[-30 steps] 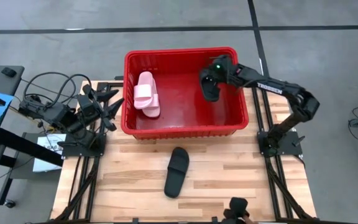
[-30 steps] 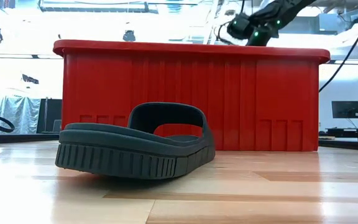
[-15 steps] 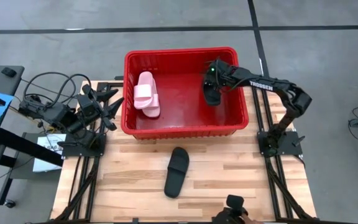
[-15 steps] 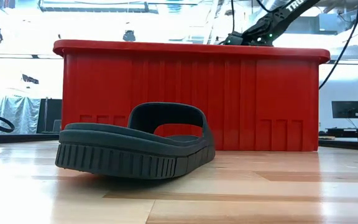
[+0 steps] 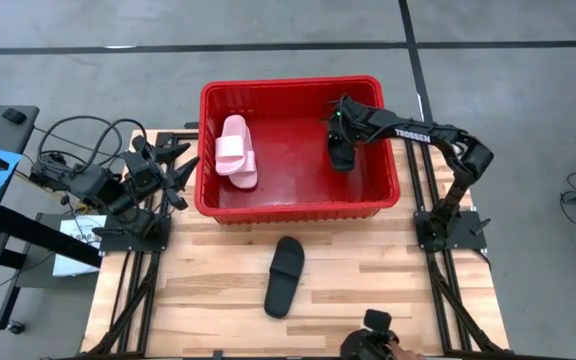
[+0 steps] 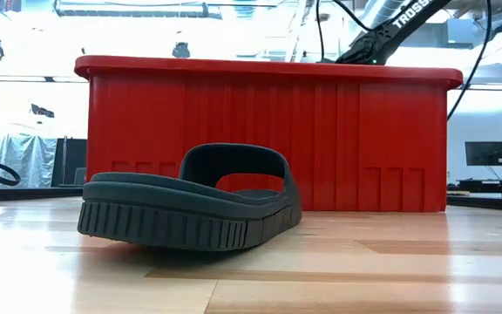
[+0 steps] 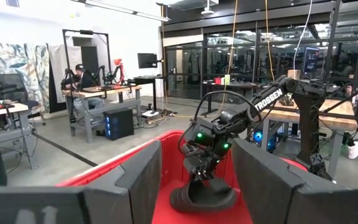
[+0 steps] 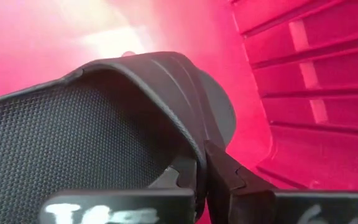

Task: Pick and place slides into bin
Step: Put the right black slipper in the red bin, then put the black slipper in the red bin

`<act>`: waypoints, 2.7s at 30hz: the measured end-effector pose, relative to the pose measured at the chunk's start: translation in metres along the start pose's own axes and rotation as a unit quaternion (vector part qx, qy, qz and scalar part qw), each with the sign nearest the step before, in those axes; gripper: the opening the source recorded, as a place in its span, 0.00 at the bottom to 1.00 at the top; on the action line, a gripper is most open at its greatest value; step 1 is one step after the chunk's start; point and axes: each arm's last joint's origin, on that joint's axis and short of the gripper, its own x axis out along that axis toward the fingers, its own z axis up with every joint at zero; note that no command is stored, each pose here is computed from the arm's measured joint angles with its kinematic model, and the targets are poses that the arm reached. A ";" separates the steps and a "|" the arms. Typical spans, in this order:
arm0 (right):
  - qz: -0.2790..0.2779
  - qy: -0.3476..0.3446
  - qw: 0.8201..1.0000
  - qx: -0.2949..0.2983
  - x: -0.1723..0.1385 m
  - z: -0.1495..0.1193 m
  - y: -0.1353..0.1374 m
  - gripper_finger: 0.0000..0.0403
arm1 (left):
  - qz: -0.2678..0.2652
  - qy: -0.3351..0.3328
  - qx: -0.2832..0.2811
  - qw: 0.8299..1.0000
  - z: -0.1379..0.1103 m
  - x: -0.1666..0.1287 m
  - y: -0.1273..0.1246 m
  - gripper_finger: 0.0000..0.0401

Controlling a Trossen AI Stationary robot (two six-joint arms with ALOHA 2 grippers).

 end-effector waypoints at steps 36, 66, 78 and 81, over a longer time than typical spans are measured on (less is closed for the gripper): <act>0.049 0.026 0.998 -0.002 0.012 -0.018 0.013 0.17 | 0.000 0.000 0.000 1.000 0.000 0.000 0.000 0.47; 0.035 -0.017 0.999 -0.006 -0.039 -0.006 -0.002 0.61 | -0.001 0.002 -0.001 1.000 -0.001 0.000 0.000 0.47; -0.099 -0.197 0.975 0.003 -0.181 0.021 -0.012 0.61 | -0.001 0.005 0.005 1.000 -0.002 0.000 0.000 0.47; -0.127 -0.244 0.961 0.004 -0.220 0.022 -0.006 0.61 | -0.002 0.010 0.014 1.000 -0.003 0.000 -0.001 0.47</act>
